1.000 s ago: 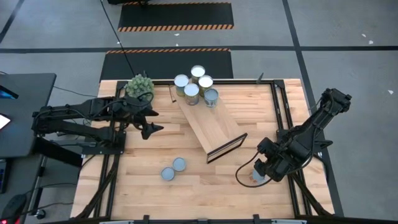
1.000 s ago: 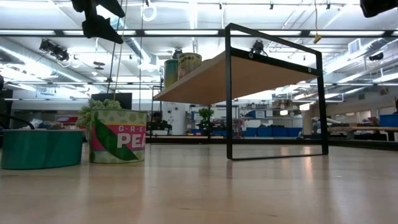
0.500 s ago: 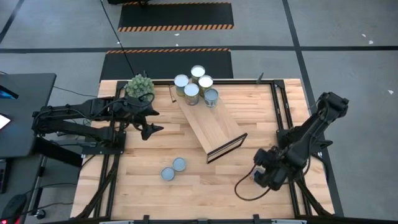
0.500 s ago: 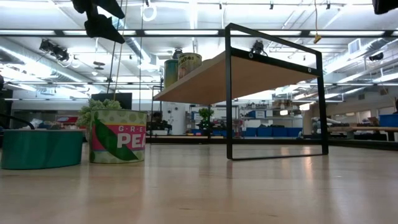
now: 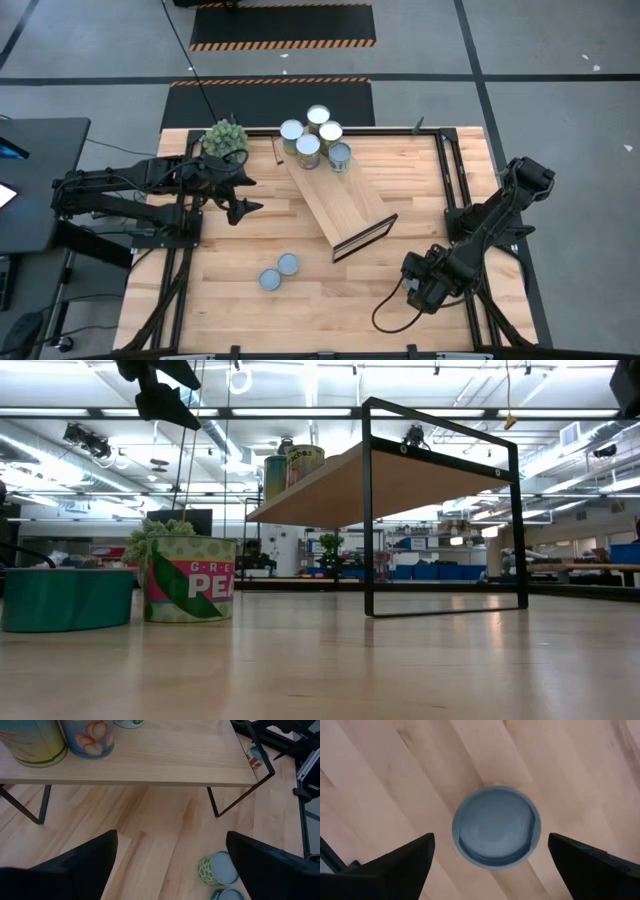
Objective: Pick and place cans onto a shelf
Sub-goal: Put the canned diced tomatoes on the shelf
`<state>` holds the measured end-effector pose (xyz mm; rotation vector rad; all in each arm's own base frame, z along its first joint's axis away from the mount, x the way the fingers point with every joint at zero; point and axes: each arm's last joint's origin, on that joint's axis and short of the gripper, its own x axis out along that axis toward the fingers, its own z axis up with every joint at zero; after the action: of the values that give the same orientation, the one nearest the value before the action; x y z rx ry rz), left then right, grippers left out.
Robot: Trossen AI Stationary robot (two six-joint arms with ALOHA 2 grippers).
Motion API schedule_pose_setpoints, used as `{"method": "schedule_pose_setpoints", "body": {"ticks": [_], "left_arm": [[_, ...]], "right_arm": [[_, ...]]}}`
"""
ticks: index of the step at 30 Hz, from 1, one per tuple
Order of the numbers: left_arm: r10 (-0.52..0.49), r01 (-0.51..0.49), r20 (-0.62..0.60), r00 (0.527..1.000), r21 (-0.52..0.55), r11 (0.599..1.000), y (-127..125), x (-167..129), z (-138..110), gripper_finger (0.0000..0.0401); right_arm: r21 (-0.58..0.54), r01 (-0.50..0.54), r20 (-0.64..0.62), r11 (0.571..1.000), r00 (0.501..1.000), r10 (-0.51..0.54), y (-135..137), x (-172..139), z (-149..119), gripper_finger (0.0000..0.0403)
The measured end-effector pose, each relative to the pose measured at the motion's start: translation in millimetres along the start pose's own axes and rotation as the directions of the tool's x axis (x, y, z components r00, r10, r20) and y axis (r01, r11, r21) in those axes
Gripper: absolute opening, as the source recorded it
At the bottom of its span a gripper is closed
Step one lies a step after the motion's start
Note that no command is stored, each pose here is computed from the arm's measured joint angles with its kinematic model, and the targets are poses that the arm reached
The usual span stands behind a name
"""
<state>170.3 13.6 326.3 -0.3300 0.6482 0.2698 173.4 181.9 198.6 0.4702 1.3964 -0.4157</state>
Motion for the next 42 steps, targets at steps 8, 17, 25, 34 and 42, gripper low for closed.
{"method": "schedule_pose_setpoints", "body": {"ticks": [8,17,25,34,42], "left_arm": [[-0.001,0.001,0.0,1.0,0.0,1.0,0,0,0,0.0377],[0.0,0.0,0.0,1.0,0.002,1.0,0,0,0,0.0377],[-0.001,0.001,0.0,1.0,0.001,1.0,0,0,0,0.0377],[-0.001,0.001,0.0,1.0,-0.001,1.0,0,0,0,0.0377],[-0.001,0.001,0.001,1.0,-0.002,1.0,0,0,0,0.0377]], "right_arm": [[-0.007,-0.004,-0.074,1.0,0.997,0.004,0,0,-5,0.0399],[0.097,-0.045,-0.11,0.994,0.992,0.056,-4,19,-10,0.0399],[0.127,-0.006,-0.072,0.992,0.997,0.015,-15,33,-4,0.0399],[0.114,-0.022,0.027,0.993,0.999,0.019,-17,38,13,0.0399],[0.127,-0.057,0.004,0.99,0.998,0.057,-23,52,15,0.0375]]}}
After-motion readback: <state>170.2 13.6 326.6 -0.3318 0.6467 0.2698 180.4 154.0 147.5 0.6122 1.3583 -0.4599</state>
